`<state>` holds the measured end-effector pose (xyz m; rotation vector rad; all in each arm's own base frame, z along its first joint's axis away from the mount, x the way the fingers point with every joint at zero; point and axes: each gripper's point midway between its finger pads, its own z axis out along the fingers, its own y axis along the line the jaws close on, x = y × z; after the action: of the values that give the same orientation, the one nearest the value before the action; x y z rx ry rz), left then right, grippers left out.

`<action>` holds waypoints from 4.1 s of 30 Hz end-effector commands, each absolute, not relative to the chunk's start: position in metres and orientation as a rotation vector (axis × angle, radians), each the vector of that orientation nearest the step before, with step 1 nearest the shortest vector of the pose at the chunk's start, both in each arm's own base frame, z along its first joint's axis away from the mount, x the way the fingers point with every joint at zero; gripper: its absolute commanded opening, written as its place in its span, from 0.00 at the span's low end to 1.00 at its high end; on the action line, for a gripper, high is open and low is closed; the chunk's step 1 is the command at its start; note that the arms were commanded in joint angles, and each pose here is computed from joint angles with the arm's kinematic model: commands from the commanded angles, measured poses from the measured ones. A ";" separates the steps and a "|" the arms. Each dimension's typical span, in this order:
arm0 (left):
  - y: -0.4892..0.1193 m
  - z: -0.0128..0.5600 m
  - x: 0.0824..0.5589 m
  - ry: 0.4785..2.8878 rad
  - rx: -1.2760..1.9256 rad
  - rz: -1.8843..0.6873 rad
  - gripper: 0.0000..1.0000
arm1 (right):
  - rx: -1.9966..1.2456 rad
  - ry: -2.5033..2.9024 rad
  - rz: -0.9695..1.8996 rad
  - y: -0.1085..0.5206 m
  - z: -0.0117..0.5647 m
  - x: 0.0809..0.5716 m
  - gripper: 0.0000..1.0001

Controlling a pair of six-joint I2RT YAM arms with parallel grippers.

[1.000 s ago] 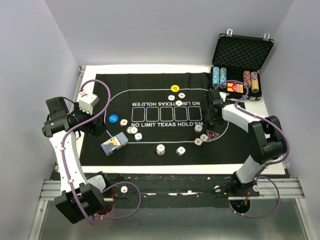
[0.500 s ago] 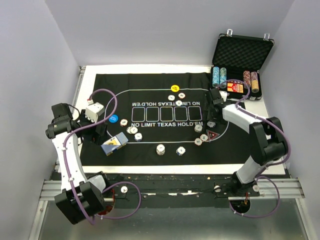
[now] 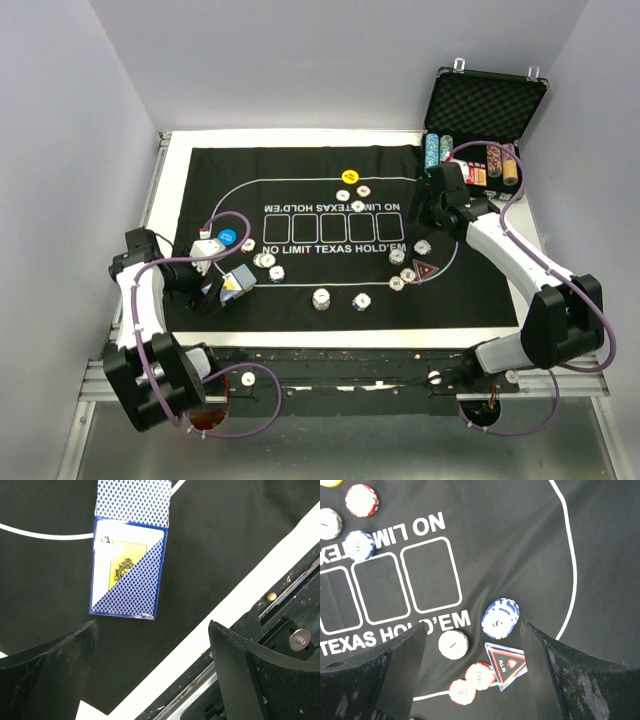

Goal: Distribute texas hold em gaming equipment

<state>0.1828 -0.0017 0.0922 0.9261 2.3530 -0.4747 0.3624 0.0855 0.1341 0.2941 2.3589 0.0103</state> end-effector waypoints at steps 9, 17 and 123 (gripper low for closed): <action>0.017 0.066 0.205 2.378 1.151 -0.459 0.99 | 0.171 2.346 0.212 0.129 0.161 0.348 0.87; 0.009 0.050 0.215 2.338 1.253 -0.303 0.99 | 0.118 2.339 0.285 0.151 0.166 0.350 0.88; -0.129 0.186 0.212 2.119 1.572 -0.346 0.55 | -0.389 2.229 1.710 0.424 0.207 0.214 1.00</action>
<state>0.2080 -0.1255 0.1763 1.5842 2.1368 -0.3581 0.2206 0.4115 0.2018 -0.3487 2.2544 1.6464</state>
